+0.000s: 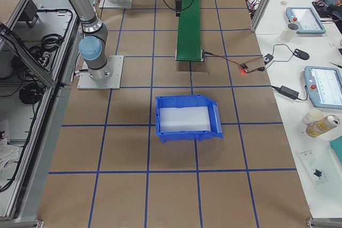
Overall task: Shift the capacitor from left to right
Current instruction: 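Move the left gripper down to grasp the brown capacitor beside the conveyor, then lift the brown capacitor with the left gripper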
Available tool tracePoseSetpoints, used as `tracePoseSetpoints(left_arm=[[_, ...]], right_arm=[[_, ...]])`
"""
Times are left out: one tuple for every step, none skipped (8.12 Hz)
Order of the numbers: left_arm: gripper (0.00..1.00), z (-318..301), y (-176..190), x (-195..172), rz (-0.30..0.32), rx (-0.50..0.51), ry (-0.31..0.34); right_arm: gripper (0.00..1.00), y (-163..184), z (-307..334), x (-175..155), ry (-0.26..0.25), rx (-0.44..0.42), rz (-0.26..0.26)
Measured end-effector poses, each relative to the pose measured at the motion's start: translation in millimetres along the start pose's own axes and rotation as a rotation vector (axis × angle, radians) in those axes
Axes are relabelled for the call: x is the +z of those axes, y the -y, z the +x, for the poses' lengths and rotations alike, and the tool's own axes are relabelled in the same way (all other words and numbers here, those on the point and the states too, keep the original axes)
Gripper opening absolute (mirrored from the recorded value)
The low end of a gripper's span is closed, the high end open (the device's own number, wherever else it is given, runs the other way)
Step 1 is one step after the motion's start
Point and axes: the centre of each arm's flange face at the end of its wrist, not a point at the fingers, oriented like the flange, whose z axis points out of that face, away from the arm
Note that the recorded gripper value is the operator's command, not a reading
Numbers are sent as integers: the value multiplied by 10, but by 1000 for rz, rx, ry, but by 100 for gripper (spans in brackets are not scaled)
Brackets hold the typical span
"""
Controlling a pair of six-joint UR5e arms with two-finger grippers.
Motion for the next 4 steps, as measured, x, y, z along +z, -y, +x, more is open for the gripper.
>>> tracePoseSetpoints(left_arm=[[100,-11,2,68,-9,-1,-5],[100,-16,-7,126,-18,1,-8],[100,-48,-31,184,-28,-1,-12],[100,-118,-70,230,-36,-9,-16]], right_arm=[[100,-4,-3,-5,1,0,1],[100,-4,-6,-4,2,0,1],[100,-5,-8,-5,2,0,1],[100,-5,-3,-7,-2,0,2]])
